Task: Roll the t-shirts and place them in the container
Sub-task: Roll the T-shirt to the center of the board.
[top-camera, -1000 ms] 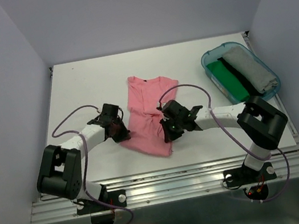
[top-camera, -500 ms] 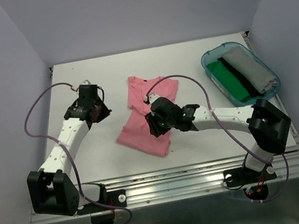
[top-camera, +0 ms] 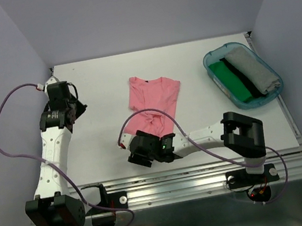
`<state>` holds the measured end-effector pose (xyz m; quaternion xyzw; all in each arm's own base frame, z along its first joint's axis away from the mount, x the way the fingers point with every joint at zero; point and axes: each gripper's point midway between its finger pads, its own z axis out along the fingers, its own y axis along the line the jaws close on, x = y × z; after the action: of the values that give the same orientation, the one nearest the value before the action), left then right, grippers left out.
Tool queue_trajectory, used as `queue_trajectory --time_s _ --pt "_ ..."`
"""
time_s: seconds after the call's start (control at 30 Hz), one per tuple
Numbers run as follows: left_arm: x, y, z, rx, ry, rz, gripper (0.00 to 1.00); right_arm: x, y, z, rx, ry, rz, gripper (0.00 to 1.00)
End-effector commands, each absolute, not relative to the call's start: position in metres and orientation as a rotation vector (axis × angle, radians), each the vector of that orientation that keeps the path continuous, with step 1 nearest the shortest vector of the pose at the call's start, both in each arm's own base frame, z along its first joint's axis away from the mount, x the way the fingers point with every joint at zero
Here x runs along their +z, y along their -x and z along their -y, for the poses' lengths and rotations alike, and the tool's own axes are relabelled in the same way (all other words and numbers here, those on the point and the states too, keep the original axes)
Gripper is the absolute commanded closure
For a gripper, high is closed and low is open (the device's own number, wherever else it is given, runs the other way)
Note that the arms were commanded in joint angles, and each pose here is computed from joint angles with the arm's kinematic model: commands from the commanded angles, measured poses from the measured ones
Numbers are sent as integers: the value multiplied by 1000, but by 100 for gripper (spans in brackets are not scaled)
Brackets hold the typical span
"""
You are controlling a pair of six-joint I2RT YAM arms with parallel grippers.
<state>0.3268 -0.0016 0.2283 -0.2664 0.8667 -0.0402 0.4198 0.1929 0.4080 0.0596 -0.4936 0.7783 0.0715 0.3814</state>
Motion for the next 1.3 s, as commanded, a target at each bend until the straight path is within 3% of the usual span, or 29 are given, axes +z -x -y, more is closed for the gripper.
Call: queue_trajectory --time_s 0.0,0.2,0.3,0.7,1.27 --pt "233 -321 -6 -81 653 -2165 79 75 -213 -417 97 1256 -1836 16" --pt "222 -320 -5 -95 654 -2181 79 49 -221 -411 1 1256 -1846 18" --pt "219 -320 -3 -102 653 -2184 79 40 -225 -410 -24 1228 -1844 27" --pt "215 -317 -1 -117 639 -2193 79 36 -225 -423 106 1183 -1880 97" --pt "209 -315 -2 -153 641 -2198 79 99 -202 -448 1098 1063 -2195 99"
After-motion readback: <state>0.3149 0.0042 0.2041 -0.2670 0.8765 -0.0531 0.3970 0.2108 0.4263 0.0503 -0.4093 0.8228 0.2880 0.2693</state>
